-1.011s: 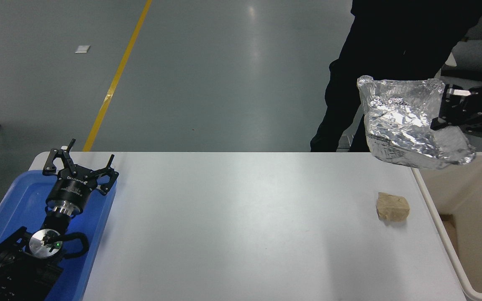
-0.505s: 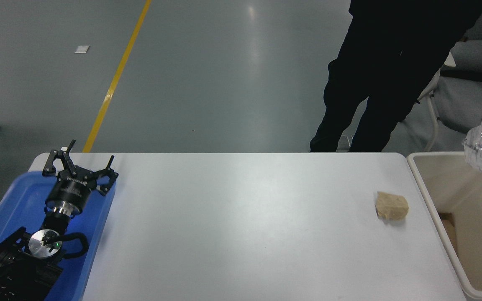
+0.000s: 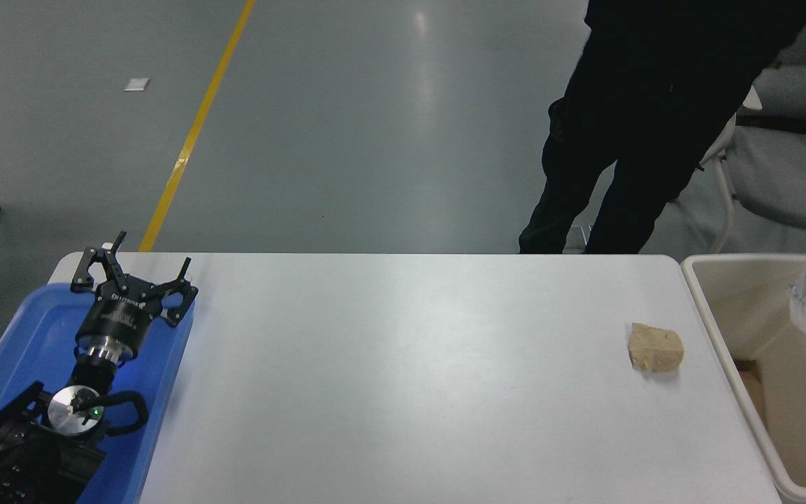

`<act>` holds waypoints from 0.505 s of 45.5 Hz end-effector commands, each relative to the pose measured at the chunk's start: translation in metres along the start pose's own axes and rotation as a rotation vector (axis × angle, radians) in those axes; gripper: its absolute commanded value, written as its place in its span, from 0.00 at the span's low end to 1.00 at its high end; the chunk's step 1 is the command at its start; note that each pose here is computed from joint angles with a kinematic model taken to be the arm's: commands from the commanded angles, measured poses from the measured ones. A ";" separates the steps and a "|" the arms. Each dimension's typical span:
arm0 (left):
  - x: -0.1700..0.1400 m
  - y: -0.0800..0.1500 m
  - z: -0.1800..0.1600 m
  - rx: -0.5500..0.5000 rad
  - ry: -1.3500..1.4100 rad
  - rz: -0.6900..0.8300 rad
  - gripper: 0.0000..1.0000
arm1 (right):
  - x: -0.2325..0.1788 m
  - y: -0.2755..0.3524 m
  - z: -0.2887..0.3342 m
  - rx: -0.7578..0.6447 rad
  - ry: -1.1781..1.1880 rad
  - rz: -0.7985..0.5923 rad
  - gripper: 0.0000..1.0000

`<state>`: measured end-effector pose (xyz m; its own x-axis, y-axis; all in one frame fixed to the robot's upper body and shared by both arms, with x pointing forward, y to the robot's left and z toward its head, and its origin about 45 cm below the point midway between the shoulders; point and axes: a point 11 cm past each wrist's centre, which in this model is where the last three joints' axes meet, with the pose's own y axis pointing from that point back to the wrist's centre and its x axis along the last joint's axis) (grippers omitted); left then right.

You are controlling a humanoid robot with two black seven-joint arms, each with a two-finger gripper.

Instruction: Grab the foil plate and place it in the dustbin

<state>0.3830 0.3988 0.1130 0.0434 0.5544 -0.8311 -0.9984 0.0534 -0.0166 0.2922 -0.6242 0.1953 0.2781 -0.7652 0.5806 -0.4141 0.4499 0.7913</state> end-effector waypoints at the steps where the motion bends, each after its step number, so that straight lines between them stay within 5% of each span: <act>1: 0.000 0.000 0.000 0.000 0.000 0.000 0.99 | -0.025 -0.035 0.030 -0.027 -0.030 0.054 0.00; 23: 0.000 0.000 0.000 -0.001 0.001 0.000 0.99 | -0.058 -0.060 0.031 -0.049 0.011 0.193 0.00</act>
<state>0.3830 0.3989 0.1130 0.0433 0.5540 -0.8314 -0.9985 0.0528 -0.0168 0.2815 -0.6247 0.1253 0.2319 -0.6967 0.6788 -0.4275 0.5538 0.7145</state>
